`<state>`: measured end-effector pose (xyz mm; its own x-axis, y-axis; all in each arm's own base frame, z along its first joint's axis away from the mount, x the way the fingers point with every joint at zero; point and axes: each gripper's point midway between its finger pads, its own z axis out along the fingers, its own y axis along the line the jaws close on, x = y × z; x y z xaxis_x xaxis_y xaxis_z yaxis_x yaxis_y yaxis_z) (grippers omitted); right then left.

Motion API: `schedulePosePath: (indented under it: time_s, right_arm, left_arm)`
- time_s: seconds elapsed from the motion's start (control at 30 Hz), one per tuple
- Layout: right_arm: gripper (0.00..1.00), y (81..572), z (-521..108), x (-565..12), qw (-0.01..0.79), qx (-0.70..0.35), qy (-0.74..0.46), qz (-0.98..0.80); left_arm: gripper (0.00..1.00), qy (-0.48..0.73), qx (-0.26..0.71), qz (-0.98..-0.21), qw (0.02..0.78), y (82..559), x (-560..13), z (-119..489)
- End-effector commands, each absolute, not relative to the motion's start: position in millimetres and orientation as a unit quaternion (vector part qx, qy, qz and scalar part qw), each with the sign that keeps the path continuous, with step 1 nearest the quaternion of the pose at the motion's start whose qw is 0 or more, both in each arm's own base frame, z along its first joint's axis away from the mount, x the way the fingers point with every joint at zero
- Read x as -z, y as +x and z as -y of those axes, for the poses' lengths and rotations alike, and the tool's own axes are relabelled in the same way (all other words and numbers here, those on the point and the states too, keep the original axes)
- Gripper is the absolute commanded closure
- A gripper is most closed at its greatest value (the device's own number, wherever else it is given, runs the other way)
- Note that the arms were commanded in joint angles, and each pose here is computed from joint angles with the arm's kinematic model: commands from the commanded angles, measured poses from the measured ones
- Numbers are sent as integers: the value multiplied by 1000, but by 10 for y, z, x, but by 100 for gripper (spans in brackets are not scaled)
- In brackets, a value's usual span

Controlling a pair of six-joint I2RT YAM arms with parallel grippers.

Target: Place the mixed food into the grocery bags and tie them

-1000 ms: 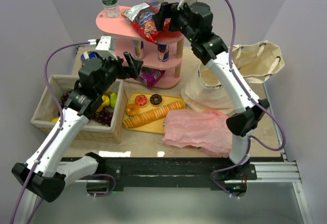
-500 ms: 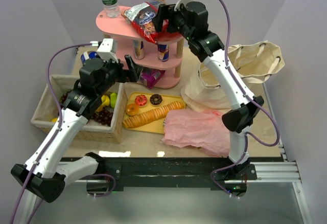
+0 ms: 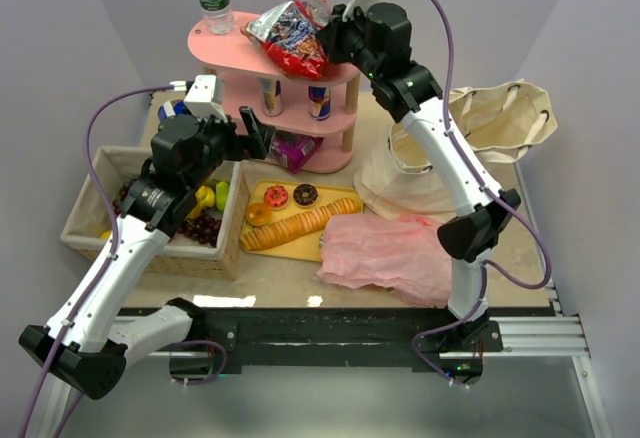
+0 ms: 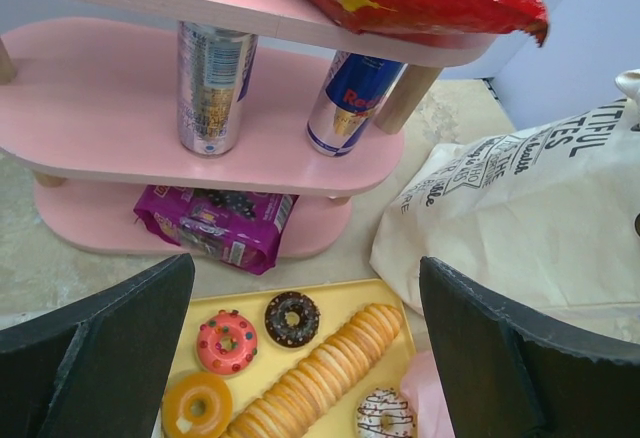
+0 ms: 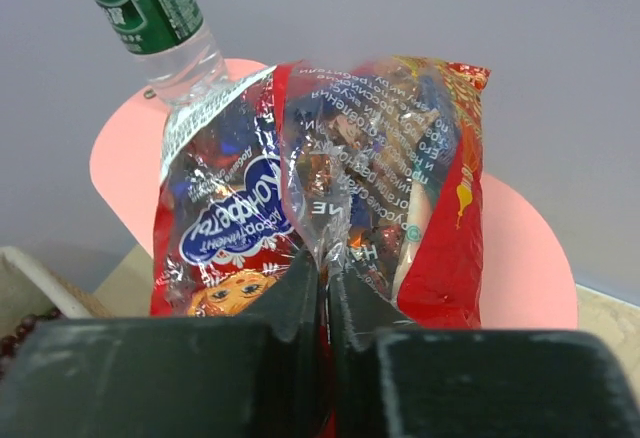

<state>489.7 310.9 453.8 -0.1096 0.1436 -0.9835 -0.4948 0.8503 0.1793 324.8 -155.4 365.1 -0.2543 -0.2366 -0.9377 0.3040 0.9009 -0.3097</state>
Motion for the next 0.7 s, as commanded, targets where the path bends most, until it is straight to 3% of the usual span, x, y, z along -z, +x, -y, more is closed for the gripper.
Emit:
schedulePosePath:
  time_s: [0.0, 0.17, 0.43, 0.67]
  right_arm:
    - [100, 4593, -2903, -5288, 713, -265, -107, -640]
    - [100, 4414, -2711, -5851, 759, -285, -66, -582]
    - [100, 3741, -2103, -6813, 826, -305, 4, -473]
    - [100, 3123, -1439, -7175, 859, -262, 52, -436]
  left_arm:
    - [0, 19, 208, -740, 639, 3327, -3824, 1492]
    - [0, 21, 202, -737, 645, 3367, -3836, 1490]
    - [0, 31, 201, -739, 642, 3439, -3782, 1544]
    - [0, 41, 216, -741, 634, 3471, -3714, 1634]
